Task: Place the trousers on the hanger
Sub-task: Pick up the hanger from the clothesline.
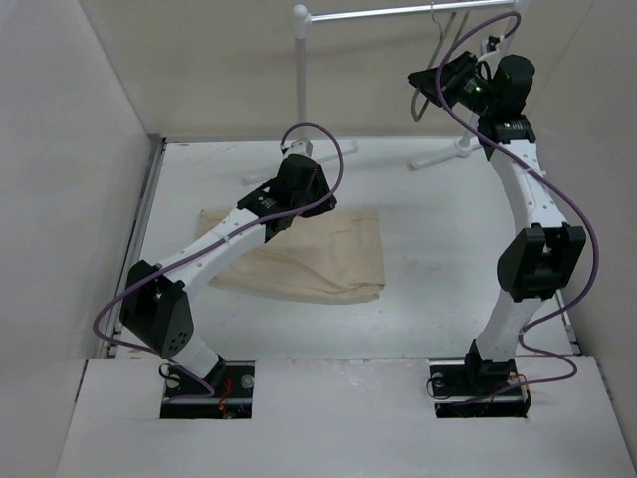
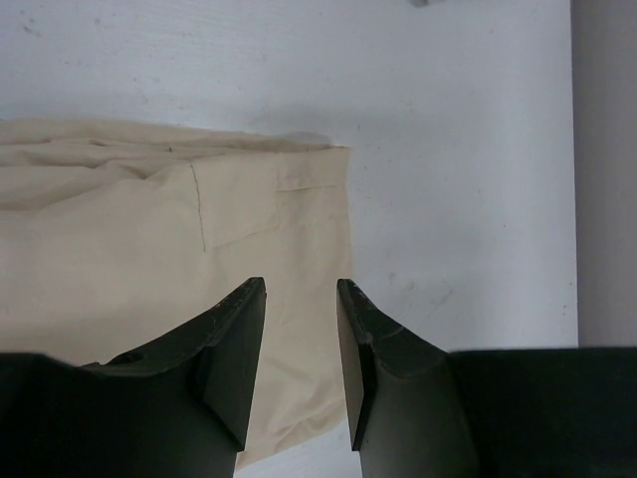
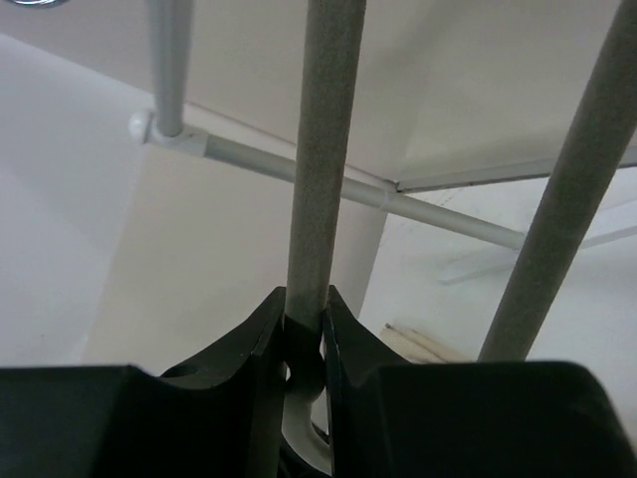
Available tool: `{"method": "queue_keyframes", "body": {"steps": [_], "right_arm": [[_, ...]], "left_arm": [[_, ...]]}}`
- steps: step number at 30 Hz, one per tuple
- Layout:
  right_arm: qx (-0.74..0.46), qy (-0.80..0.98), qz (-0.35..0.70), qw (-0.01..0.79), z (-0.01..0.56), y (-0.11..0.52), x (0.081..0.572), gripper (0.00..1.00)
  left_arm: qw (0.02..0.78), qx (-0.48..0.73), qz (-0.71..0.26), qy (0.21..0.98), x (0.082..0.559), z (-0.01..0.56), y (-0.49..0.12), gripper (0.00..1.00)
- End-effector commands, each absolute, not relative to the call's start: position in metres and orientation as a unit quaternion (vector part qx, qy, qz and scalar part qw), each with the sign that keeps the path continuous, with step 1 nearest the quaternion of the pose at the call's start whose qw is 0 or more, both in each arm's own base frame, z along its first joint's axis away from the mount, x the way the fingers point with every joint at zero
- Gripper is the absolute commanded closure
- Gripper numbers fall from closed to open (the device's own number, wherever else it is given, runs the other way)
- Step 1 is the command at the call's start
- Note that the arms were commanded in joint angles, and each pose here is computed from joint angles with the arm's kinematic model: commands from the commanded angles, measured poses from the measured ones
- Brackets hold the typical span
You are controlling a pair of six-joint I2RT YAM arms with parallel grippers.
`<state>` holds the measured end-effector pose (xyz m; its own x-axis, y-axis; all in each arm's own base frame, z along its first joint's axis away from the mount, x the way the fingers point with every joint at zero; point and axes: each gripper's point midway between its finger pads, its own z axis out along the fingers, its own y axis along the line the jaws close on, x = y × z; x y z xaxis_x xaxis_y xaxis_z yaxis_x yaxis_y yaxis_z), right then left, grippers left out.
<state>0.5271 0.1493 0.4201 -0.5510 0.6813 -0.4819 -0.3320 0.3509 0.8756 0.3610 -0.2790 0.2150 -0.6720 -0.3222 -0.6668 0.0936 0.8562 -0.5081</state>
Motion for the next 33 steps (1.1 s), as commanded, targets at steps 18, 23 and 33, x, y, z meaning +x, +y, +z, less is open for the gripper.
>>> {"method": "queue_keyframes", "body": {"steps": [18, 23, 33], "right_arm": [[0.053, 0.611, 0.617, 0.493, 0.481, 0.157, 0.480, 0.81], [0.040, 0.585, 0.650, 0.483, 0.494, 0.159, 0.474, 0.83], [0.045, 0.576, 0.677, 0.455, 0.480, 0.157, 0.462, 0.84]], "left_arm": [[0.411, -0.053, -0.276, 0.867, 0.363, 0.230, -0.290, 0.67], [0.404, -0.049, -0.269, 0.873, 0.360, 0.219, -0.292, 0.67], [0.411, -0.050, -0.272, 0.869, 0.363, 0.225, -0.295, 0.68]]}}
